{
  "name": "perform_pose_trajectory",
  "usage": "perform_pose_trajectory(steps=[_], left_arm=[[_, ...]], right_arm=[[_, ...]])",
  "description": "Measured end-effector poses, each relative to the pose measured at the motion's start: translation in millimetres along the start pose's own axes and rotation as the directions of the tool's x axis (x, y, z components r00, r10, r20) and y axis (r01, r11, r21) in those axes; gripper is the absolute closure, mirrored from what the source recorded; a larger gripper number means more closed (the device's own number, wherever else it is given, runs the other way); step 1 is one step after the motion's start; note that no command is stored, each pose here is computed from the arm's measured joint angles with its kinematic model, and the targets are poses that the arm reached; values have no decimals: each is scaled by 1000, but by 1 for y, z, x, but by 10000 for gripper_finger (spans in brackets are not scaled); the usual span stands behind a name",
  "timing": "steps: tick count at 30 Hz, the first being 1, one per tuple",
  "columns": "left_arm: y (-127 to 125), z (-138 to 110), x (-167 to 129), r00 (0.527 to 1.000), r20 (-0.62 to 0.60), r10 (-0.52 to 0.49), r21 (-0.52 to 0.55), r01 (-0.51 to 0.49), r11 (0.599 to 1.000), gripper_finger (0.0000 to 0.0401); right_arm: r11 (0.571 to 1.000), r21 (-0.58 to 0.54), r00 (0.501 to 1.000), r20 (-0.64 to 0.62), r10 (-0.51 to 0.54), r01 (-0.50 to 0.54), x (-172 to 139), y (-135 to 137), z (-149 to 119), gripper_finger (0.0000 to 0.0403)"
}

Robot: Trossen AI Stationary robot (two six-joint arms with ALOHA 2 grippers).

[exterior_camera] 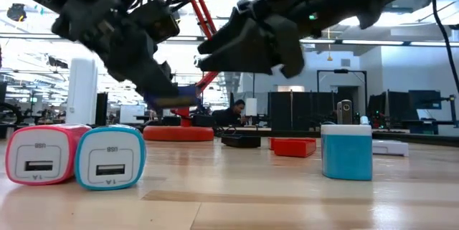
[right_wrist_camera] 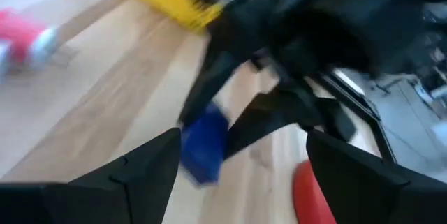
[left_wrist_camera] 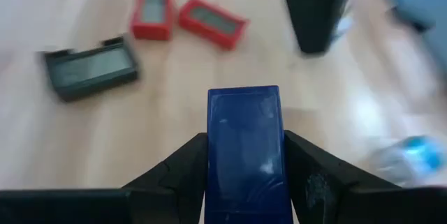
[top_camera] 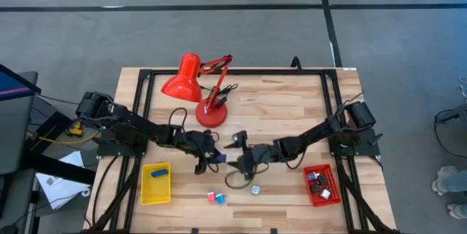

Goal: Pick & Place Office items
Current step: Put the dark blue digital timer into the yellow bin

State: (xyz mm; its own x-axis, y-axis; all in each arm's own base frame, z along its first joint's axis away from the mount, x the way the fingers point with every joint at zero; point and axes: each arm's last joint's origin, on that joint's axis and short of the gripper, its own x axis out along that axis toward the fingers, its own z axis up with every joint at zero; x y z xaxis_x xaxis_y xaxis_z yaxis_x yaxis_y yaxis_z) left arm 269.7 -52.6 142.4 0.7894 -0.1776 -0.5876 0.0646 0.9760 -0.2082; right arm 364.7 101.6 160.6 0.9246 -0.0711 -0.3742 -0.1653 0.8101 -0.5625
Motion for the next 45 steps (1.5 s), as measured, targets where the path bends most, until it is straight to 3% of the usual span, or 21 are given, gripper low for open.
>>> perform_pose_trajectory(steps=[5, 11, 16, 21, 29, 39, 45], left_arm=[[-1, 9, -1, 985, 57, -166, -46, 168, 985, 243], [0, 12, -1, 981, 77, -177, -97, 185, 978, 235], [-4, 18, -3, 962, 132, -239, -115, 254, 960, 246], [-4, 18, -3, 961, 134, -243, -116, 258, 959, 236], [-4, 19, -3, 960, 138, -242, -108, 257, 960, 236], [-1, 18, -5, 967, 120, -227, -99, 239, 966, 225], [2, 21, -14, 973, 112, -203, -24, 207, 978, 181]], right_arm=[[996, -78, 999, -30, 45, -47, 3, 13, 4, 101], [997, -79, 999, -35, 2, -5, 1, 17, 9, 101], [998, -60, 1000, -27, 3, -5, 2, 16, 12, 120], [998, -58, 1000, -15, 11, -11, 2, 16, 17, 186], [997, -72, 1000, -2, 16, -16, -1, 21, 21, 354], [999, 29, 998, -39, 46, -45, -2, 25, 17, 351], [990, 127, 994, -89, 66, -54, 0, 24, 17, 351]])
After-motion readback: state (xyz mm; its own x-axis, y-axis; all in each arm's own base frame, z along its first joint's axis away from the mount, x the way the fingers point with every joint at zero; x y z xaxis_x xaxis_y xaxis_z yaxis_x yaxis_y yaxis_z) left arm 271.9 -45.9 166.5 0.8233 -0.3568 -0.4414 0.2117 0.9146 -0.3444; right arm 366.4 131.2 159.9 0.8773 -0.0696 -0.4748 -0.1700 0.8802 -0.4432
